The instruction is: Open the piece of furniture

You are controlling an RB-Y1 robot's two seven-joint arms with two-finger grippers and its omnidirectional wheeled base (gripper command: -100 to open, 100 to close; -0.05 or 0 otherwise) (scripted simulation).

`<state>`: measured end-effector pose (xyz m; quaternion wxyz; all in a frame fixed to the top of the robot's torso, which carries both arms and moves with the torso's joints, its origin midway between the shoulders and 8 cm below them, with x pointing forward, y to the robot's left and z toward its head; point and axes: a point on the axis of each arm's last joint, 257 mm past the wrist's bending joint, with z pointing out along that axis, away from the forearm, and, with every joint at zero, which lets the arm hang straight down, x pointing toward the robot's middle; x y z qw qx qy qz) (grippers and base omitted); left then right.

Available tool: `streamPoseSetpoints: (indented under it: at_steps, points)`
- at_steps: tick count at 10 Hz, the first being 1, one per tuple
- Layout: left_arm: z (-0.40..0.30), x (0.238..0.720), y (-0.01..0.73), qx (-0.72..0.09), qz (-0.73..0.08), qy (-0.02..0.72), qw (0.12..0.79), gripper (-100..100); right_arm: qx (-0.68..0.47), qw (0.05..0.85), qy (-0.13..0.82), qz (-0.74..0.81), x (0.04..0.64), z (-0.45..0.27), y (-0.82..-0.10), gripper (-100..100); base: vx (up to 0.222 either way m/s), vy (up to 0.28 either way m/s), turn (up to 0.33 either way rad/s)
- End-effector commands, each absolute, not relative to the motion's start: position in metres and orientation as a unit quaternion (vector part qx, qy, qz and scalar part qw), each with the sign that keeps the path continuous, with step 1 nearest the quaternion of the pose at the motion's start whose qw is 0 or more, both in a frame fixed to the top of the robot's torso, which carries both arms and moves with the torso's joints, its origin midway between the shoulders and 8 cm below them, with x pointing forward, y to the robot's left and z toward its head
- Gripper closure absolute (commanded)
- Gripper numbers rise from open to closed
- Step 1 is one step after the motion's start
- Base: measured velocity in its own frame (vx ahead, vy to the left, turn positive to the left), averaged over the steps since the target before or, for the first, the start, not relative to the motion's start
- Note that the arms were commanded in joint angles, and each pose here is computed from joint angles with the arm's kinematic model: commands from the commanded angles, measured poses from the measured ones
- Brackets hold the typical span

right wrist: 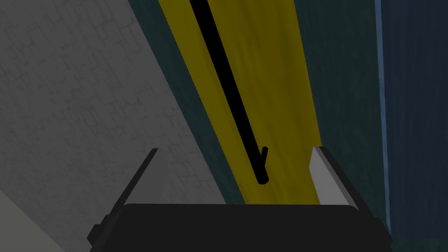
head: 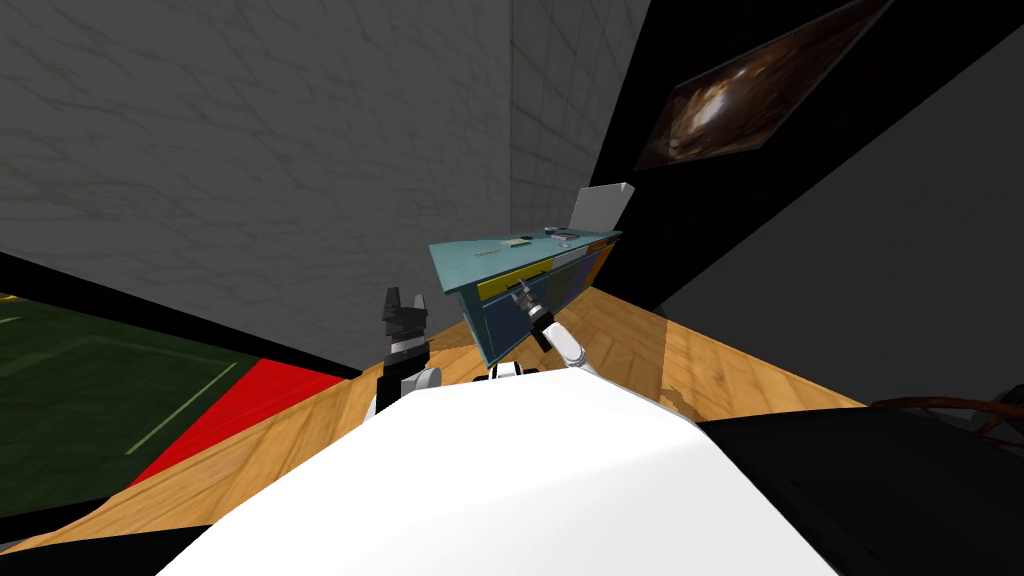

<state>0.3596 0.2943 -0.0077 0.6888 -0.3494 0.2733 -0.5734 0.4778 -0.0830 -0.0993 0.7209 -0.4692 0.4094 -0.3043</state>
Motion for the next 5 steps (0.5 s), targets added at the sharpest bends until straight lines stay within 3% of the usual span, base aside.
streamPoseSetpoints:
  at_steps: [1,5]
  points:
    - [-0.0078,0.3596,0.2943,-0.349,-0.573,0.273,0.689,0,-0.486,0.707,0.391,-0.331,0.4797,-0.1021,-0.0804,-100,0.0,0.008,0.015]
    - [-0.0077,0.3596,0.2943,-0.349,-0.573,0.273,0.689,0,-0.523,0.677,0.349,-0.383,0.4826,-0.1087,-0.0735,-100,-0.006,0.013,0.016]
